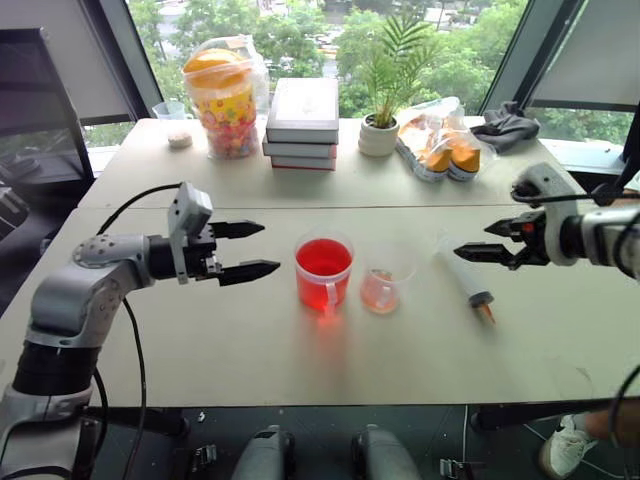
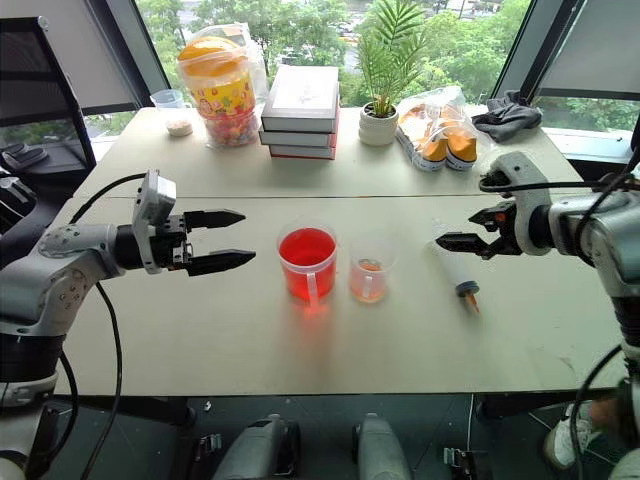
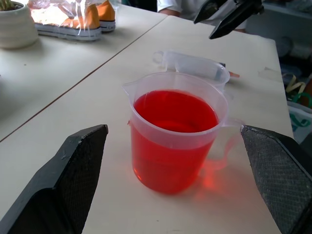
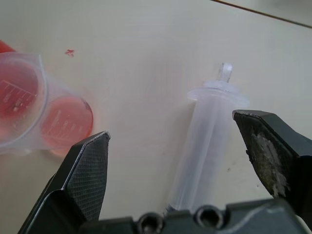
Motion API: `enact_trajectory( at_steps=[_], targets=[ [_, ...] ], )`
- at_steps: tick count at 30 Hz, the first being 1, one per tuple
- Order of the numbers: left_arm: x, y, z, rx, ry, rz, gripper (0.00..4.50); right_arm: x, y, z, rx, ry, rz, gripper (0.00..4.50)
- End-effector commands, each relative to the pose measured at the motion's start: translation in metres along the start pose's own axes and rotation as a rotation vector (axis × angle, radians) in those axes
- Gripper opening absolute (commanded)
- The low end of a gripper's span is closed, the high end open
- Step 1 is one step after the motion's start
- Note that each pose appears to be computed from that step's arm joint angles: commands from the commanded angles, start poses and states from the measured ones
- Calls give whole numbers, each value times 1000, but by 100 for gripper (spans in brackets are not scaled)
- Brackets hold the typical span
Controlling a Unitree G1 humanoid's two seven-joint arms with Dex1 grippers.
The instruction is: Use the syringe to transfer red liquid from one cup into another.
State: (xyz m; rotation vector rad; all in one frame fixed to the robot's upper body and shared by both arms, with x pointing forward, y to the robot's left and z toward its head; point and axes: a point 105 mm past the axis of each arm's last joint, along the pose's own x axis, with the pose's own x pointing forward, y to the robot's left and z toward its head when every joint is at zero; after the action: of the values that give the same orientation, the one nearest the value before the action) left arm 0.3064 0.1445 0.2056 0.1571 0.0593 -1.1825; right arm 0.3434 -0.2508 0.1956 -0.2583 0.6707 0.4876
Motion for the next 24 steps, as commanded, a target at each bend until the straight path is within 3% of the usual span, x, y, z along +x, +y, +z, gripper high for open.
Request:
enact_trajectory(
  at_steps=[1,6,18,24],
  targets=[
    [2,0,6,49,-23,5,450,14,-15,-7,68,101,-53,445],
    [5,-5,8,46,-49,14,450,39,-34,-25,140,247,-120,445],
    [2,-6,2,37,-57,86,450,69,-28,-20,150,311,-91,445],
    [3,-5,2,45,-61,101,450,74,-28,-26,43,359,-90,163]
  ],
)
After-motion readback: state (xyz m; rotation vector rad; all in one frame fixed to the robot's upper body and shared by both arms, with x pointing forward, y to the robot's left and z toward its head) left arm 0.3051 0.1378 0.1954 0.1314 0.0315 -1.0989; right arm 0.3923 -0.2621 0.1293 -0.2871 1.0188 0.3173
